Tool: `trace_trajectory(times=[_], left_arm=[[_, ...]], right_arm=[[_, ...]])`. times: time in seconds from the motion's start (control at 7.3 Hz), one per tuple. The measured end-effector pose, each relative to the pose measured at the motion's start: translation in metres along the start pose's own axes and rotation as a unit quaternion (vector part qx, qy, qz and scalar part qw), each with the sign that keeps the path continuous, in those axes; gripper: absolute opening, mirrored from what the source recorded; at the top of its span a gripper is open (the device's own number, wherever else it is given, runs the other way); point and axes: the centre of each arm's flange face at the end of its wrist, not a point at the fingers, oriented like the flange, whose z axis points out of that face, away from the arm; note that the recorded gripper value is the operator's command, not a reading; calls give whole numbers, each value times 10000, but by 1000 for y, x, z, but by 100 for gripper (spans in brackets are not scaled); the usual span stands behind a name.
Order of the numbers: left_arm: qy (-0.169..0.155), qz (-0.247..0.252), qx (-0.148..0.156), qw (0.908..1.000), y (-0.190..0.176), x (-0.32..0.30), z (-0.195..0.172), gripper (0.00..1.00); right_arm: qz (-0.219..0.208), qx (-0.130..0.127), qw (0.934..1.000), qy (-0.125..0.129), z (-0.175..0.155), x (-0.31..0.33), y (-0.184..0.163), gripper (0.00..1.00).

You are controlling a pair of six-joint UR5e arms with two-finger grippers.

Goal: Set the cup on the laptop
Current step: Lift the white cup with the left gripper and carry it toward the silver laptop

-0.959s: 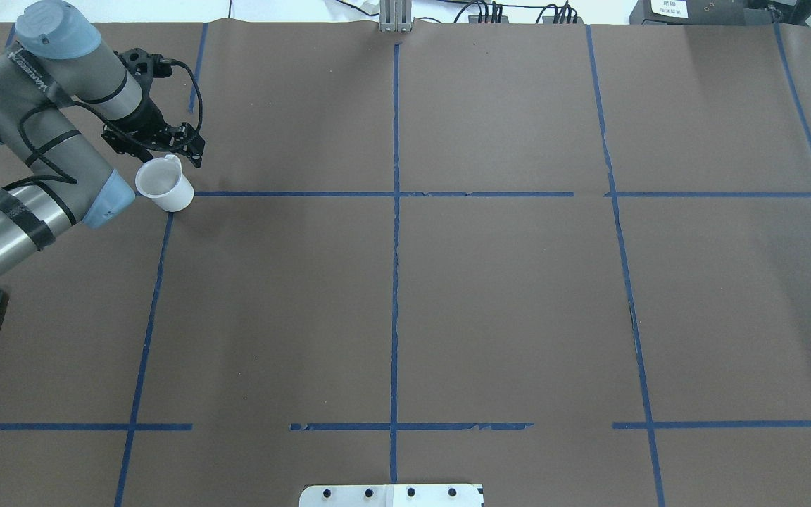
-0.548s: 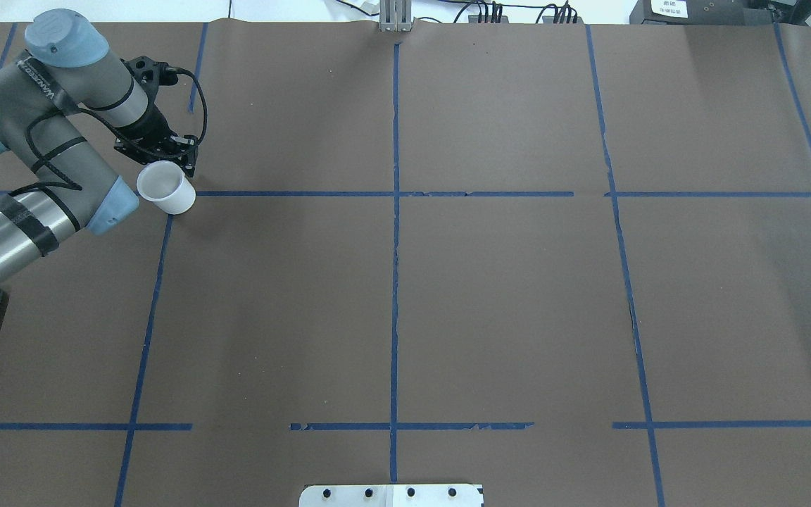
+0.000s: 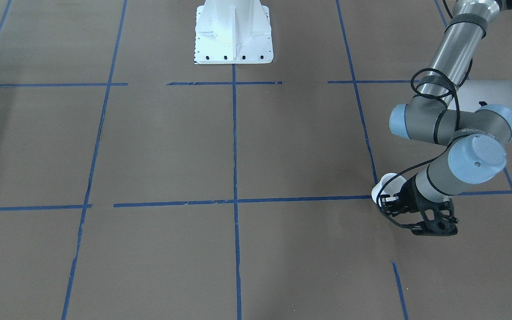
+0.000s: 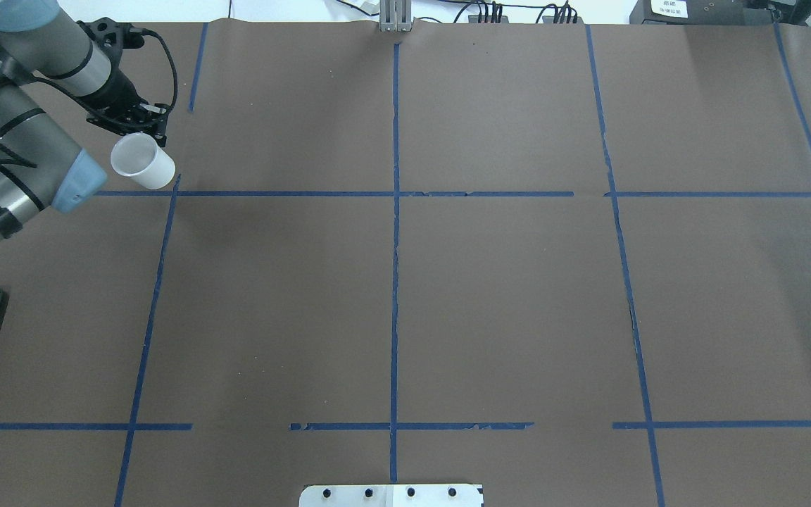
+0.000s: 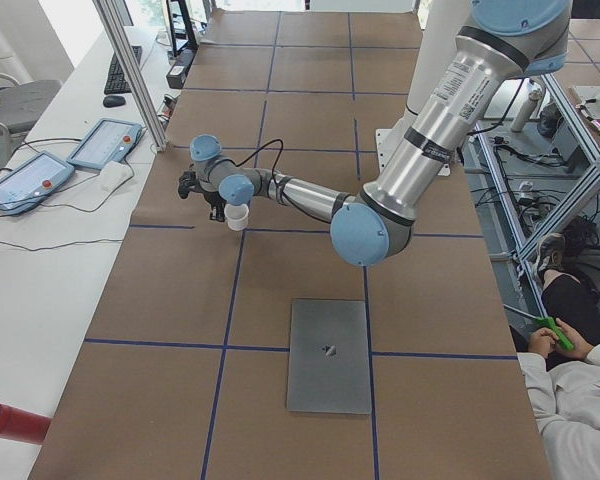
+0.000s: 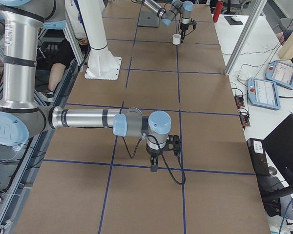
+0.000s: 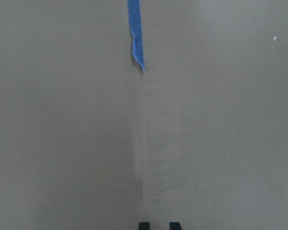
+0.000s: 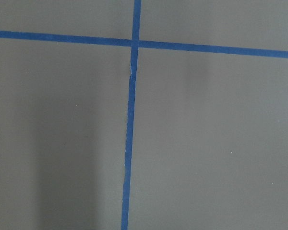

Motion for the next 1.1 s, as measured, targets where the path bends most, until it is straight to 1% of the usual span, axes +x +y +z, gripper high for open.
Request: trace_trajectory(times=[0.14, 0.27, 0.41, 0.55, 0.68, 0.82, 0.96, 1.1], left_arm=[[16, 28, 64, 10000, 29, -26, -16, 0], [-2, 116, 54, 9999, 70, -60, -26, 0], [-92, 316, -45, 9994, 116, -101, -31, 0], [-241, 553, -208, 9980, 157, -146, -31, 0], [-388, 709, -355, 9961, 192, -193, -31, 0], [-496, 701, -453, 9953, 219, -229, -33, 0], [-594, 584, -538, 9951, 242, -260, -34, 0], [-650, 493, -590, 9949, 258, -280, -34, 0]], right_arm=[[-1, 1, 10000, 0, 0, 0, 0, 100], [-1, 1, 10000, 1, 0, 0, 0, 100], [1, -1, 10000, 2, 0, 0, 0, 100], [-1, 1, 10000, 1, 0, 0, 0, 100], [-1, 1, 10000, 2, 0, 0, 0, 100], [-2, 2, 10000, 3, 0, 0, 0, 100], [-2, 2, 10000, 2, 0, 0, 0, 100], [-1, 1, 10000, 2, 0, 0, 0, 100]])
